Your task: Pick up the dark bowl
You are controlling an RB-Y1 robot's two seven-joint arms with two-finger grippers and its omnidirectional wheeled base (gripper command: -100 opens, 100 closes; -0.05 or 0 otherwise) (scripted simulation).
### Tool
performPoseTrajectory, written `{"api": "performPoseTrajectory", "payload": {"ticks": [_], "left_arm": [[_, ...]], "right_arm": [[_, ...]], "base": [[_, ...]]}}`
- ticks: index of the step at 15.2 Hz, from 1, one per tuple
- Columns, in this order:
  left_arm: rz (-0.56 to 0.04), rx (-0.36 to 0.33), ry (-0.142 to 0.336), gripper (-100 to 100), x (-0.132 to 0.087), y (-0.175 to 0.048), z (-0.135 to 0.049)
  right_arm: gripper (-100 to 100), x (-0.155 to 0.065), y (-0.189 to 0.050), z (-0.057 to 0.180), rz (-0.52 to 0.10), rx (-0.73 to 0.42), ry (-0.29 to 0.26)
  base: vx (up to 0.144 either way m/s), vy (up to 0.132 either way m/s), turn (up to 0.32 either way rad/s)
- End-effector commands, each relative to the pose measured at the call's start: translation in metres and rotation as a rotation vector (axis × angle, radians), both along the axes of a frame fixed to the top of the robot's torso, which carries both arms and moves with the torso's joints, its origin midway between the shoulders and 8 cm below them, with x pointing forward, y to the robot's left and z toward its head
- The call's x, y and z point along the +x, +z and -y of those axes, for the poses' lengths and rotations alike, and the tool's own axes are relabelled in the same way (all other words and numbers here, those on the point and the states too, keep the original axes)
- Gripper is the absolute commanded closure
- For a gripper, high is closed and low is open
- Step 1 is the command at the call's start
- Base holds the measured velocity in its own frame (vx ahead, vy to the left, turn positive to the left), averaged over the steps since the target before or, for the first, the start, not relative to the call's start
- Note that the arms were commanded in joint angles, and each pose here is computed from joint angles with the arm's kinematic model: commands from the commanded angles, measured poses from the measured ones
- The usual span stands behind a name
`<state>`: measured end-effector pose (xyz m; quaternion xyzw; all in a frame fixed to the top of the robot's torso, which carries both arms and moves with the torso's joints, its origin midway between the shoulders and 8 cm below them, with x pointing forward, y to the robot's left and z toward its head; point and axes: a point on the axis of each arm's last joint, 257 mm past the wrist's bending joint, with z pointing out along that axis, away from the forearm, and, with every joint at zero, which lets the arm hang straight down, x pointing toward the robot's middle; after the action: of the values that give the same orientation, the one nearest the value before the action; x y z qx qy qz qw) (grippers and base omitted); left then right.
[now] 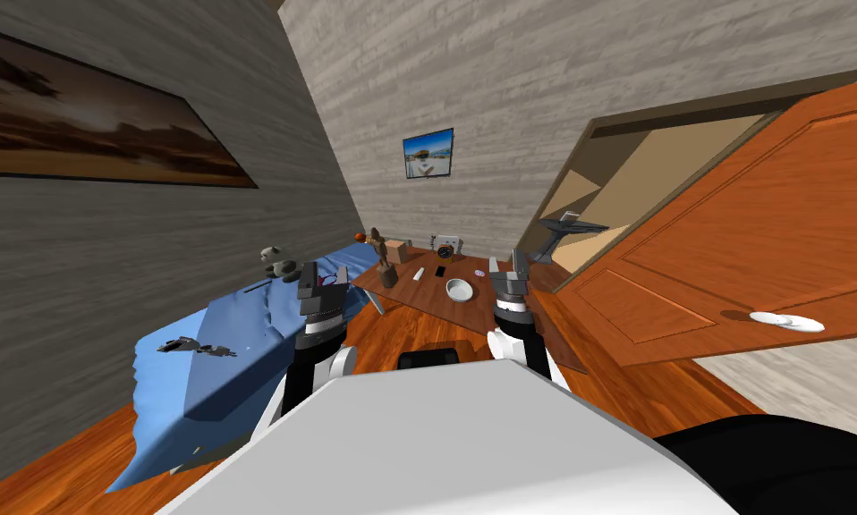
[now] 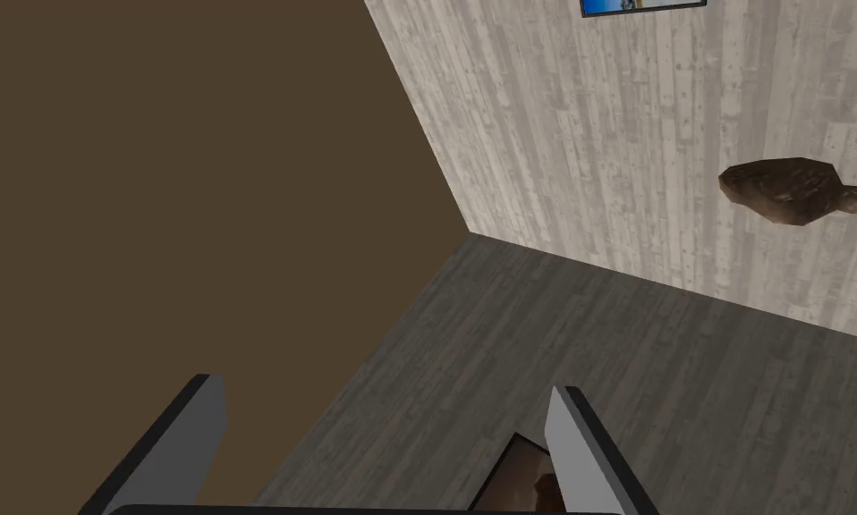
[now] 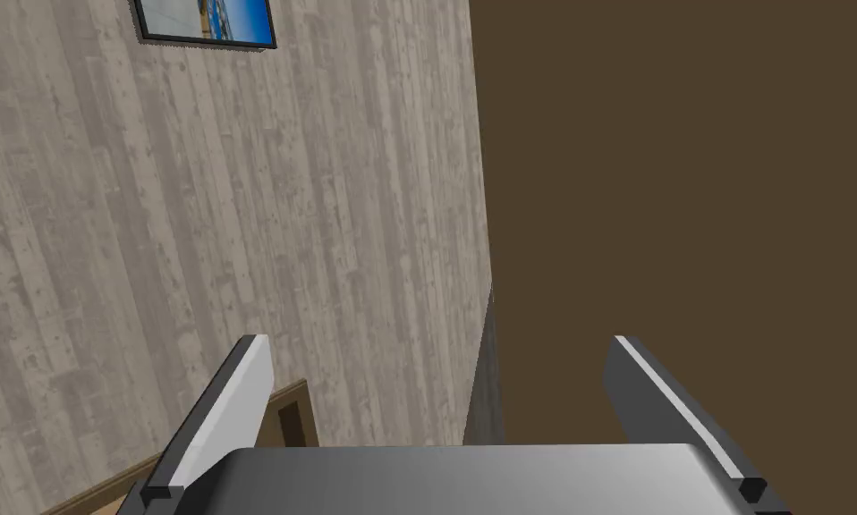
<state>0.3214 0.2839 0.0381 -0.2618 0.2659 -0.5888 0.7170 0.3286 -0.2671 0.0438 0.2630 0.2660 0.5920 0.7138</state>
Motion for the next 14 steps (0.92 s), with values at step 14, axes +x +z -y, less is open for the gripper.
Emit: {"api": "performPoseTrajectory", "payload": {"ticks": [14], "left_arm": [[0.0,0.0,0.0,0,0.0,0.0,0.0]], "right_arm": [[-100,0.035,-0.091,-0.026,-0.223,-0.367,0.041]], "base": [[-0.017,0.042,0.085]]}}
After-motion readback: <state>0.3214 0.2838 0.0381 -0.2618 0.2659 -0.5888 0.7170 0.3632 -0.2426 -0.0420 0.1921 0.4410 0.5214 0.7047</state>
